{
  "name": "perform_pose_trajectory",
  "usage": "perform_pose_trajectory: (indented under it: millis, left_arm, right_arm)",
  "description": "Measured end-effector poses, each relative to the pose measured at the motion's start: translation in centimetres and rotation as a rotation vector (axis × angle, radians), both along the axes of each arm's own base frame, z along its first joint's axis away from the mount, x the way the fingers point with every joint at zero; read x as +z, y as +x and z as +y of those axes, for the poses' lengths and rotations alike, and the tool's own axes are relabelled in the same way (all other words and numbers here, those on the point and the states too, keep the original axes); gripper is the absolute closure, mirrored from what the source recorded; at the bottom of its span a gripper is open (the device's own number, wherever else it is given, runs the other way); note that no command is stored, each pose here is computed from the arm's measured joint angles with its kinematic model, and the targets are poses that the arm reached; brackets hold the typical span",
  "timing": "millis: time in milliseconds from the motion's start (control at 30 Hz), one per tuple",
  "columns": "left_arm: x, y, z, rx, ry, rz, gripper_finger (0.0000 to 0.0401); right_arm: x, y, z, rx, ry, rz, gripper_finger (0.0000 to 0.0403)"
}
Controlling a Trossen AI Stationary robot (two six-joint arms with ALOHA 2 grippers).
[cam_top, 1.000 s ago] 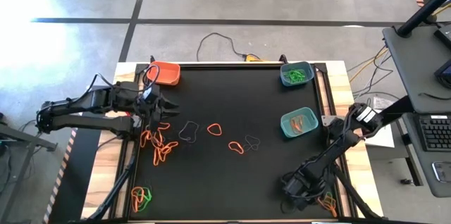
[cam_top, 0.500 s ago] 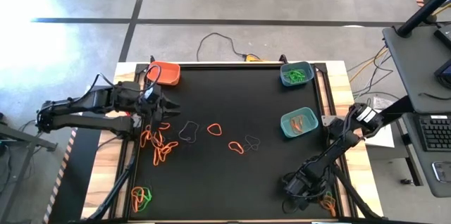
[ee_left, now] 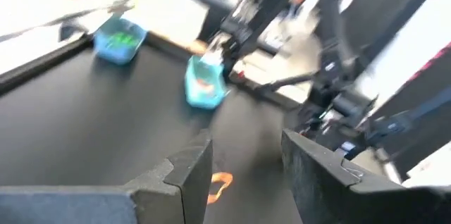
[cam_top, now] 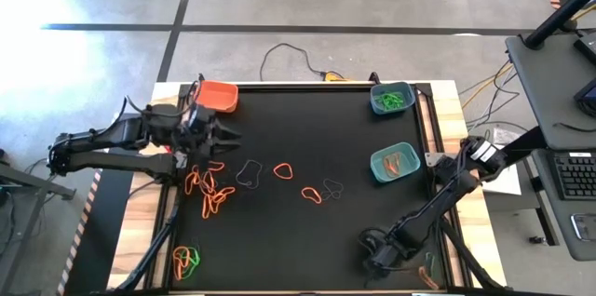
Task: Sort rubber bands into baskets
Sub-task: Put the orange rubber band into the green bin
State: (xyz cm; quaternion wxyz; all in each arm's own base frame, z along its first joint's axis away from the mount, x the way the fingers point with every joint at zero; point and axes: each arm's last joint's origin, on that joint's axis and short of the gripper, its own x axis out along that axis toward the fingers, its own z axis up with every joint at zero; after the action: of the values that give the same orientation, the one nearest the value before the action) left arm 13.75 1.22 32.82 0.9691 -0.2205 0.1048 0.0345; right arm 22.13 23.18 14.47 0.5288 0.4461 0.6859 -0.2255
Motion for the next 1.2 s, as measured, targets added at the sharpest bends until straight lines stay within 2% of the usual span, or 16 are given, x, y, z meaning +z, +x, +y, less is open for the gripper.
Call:
perform_pose_trajectory:
  millis: [200,400,500,567,667,733,833,1000,1200]
  left_arm:
    - [0.8,0.1,0.0,-0.018,0.03,-0.084,0.0248]
    - [0.9,-0.2,-0.1,-0.016,0.01,-0.092,0.0248]
    - [1.0,-0.3,-0.1,-0.015,0.008,-0.098,0.0248]
    - [0.9,-0.2,-0.1,-0.014,0.007,-0.095,0.0248]
    - [0.8,0.1,0.0,-0.013,0.006,-0.081,0.0248]
    - [0.6,0.4,0.0,-0.014,0.004,-0.067,0.0248]
    - [0.4,0.8,0.0,-0.013,-0.004,-0.048,0.0248]
    - [0.3,0.9,0.0,-0.015,-0.032,-0.044,0.0248]
    - [0.6,0.4,-0.2,-0.058,-0.059,-0.066,0.0248]
  right_arm:
    - [1.2,2.8,-1.2,-0.076,-0.201,-0.275,0.0394]
    - [2.7,4.9,-3.1,-0.07,-0.265,-0.358,0.0394]
    - [5.3,6.3,-5.0,-0.105,-0.374,-0.408,0.0394]
    - [7.1,6.6,-6.9,-0.115,-0.492,-0.374,0.0394]
    - [9.9,6.2,-10.3,-0.138,-0.649,-0.246,0.0394]
    - [11.7,5.4,-12.7,-0.155,-0.72,-0.157,0.0394]
    - [12.8,4.2,-16.0,-0.138,-0.783,-0.026,0.0394]
    - [11.4,2.8,-20.3,-0.118,-0.785,0.091,0.0394]
    - [6.8,1.0,-22.9,-0.162,-0.706,0.169,0.0394]
